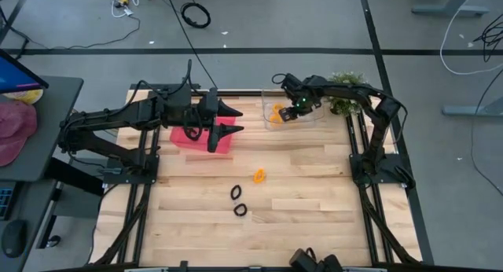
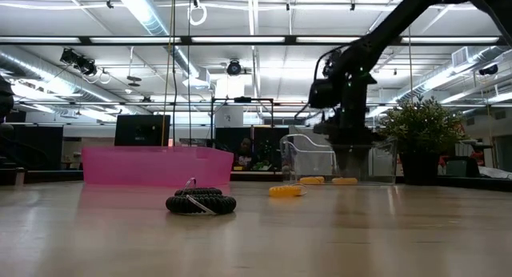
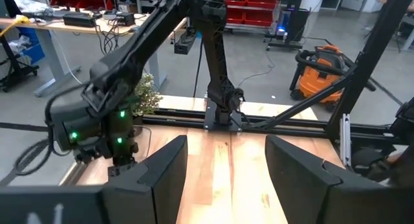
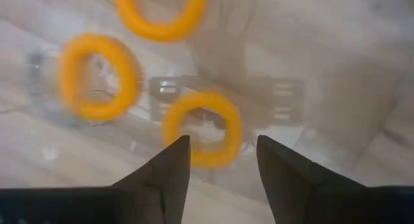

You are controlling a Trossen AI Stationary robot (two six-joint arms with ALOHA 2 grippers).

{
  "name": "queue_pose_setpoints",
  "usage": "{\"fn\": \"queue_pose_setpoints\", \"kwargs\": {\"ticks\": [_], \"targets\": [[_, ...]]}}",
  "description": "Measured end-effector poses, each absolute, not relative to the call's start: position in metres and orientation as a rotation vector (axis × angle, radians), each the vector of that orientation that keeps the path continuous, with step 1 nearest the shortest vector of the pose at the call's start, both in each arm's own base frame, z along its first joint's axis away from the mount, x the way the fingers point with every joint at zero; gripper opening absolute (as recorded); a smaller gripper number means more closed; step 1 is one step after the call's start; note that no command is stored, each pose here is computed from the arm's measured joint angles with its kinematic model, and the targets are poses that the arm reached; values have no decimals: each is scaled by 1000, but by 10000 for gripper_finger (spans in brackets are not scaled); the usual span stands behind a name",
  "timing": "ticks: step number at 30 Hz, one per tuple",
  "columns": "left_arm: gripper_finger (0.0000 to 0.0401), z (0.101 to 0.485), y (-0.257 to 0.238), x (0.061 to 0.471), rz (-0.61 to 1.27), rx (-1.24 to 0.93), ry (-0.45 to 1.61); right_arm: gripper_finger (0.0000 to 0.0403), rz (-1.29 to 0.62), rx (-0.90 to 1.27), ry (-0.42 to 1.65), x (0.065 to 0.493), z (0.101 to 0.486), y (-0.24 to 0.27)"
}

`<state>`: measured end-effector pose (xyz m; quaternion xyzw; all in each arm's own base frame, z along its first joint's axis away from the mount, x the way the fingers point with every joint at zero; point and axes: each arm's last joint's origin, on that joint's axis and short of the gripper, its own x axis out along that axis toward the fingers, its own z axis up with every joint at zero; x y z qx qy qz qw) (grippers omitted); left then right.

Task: Sort spring keychains
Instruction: Put the yellow spring keychain into the transparent bin

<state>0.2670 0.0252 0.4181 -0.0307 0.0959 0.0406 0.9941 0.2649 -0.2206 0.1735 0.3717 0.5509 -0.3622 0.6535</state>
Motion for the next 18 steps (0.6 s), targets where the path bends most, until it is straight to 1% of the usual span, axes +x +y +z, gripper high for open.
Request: {"fn": "queue_pose_setpoints", "kwargs": {"ticks": [4,10,14,18], "targets": [[213,418,25,267,78,-28,193,174,-822,783,1173,271,208,-222],[213,418,26,267,80,-25,193,161,-820,728,1040,272,275,-215],[213,418,26,267,80,-25,193,146,-808,677,928,264,323,-189],[213,418,26,267,80,-24,193,124,-846,637,832,250,352,-160]]}}
